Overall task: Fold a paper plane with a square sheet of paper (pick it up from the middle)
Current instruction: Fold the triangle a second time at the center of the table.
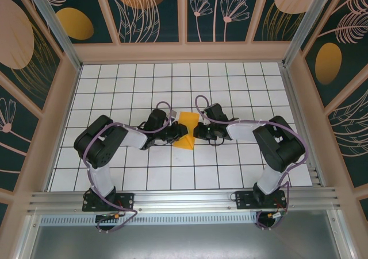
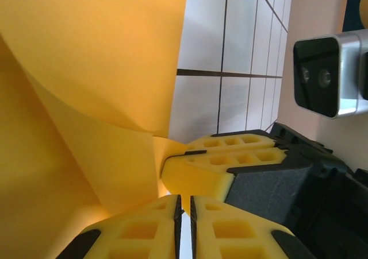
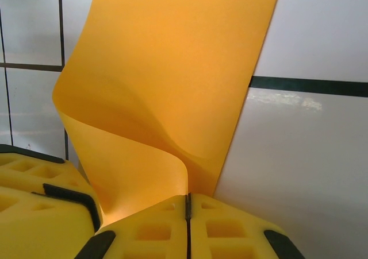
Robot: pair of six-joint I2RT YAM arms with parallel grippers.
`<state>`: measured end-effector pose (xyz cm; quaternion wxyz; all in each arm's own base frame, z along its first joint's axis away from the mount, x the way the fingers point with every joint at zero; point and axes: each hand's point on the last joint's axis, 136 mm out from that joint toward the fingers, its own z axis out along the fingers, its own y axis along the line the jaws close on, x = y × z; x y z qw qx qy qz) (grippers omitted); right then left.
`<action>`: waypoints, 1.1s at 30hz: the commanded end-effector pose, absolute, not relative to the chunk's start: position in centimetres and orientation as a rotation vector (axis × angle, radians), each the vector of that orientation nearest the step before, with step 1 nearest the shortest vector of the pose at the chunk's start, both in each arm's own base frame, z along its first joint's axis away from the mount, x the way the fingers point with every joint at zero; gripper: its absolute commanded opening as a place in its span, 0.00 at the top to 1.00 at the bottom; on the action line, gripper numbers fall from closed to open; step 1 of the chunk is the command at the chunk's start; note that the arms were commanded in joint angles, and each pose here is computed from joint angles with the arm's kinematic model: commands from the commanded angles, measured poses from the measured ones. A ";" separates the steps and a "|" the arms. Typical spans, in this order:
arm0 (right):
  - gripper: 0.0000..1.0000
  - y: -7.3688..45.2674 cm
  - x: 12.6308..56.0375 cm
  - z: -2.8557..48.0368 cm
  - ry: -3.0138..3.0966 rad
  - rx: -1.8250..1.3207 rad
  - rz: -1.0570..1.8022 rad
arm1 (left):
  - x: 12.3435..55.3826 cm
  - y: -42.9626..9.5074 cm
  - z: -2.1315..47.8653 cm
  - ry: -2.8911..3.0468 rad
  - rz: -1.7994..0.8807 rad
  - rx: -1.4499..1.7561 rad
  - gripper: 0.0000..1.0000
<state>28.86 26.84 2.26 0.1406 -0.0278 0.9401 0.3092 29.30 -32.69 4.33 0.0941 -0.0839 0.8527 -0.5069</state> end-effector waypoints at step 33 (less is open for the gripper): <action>0.92 26.6 29.8 1.7 2.730 -0.079 0.849 | 29.1 -32.5 2.3 2.602 -1.421 -0.243 0.85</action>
